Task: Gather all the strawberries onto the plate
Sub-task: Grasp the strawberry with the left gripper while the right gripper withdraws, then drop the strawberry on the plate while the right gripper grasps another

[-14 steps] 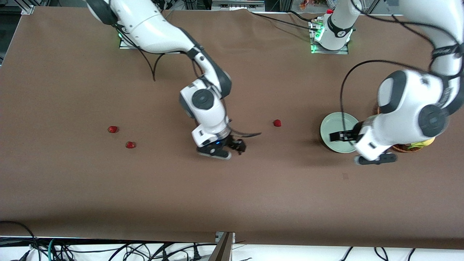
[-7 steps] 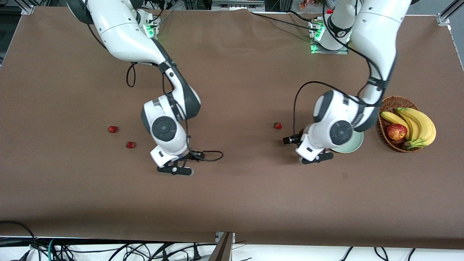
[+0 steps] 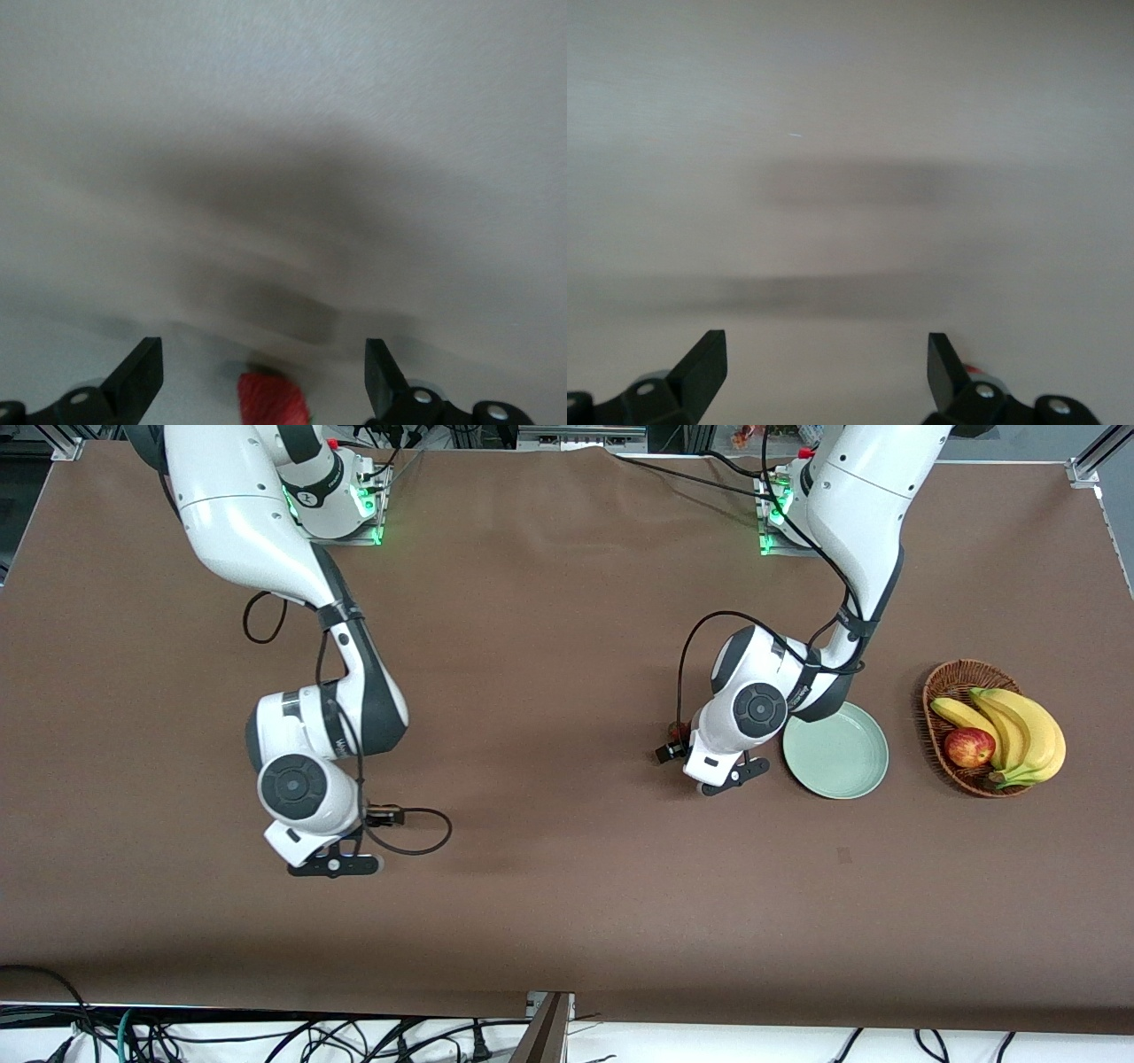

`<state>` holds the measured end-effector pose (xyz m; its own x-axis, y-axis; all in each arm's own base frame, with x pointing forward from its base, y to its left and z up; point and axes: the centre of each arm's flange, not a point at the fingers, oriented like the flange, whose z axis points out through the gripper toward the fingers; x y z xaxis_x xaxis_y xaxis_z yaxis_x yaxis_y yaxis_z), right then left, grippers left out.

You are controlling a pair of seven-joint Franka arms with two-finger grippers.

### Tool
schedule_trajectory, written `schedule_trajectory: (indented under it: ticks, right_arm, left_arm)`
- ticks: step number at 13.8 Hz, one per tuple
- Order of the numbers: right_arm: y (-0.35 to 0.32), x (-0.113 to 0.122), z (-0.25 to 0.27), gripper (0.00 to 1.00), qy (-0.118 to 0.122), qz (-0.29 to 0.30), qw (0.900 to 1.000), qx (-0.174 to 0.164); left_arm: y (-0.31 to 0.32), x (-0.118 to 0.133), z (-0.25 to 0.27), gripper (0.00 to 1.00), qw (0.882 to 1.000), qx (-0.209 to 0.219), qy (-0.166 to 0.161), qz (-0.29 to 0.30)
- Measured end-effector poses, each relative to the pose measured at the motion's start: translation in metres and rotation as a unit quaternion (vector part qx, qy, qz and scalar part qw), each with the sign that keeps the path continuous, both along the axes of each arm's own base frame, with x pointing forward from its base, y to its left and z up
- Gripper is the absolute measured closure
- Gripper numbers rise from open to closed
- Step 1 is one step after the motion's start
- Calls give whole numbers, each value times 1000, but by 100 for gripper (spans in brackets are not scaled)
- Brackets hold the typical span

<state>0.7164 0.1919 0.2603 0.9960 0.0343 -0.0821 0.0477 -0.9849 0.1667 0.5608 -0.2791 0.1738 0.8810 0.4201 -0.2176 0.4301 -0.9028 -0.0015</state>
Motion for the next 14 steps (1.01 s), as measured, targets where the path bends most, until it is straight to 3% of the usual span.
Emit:
schedule_trajectory:
  ticks: [3,5,7,9,11,12,14]
  right_arm:
    - [-46,2,-12,0,28,4,1000,-3]
    - [-62,-2,-25,0,44,2,999,-4]
    - [-66,-7,-36,0,54,-1,999,-6]
    - [-69,-12,-45,0,64,-3,998,-8]
    - [-75,-18,-56,0,77,-8,997,-10]
    - [-80,-23,-64,0,86,-11,996,-11]
    - [-87,-32,-79,0,105,-15,994,-9]
  left_arm:
    - [-1,-3,0,6,1000,3,7,0]
    - [-5,-7,-1,26,1000,5,12,-1]
    - [-13,-12,-2,32,1000,8,15,0]
    - [-17,-15,-3,51,1000,11,17,7]
    - [-16,-15,-3,56,1000,13,17,13]
    - [-16,-14,-3,68,1000,13,17,15]
    - [-16,-15,-3,69,999,15,18,25]
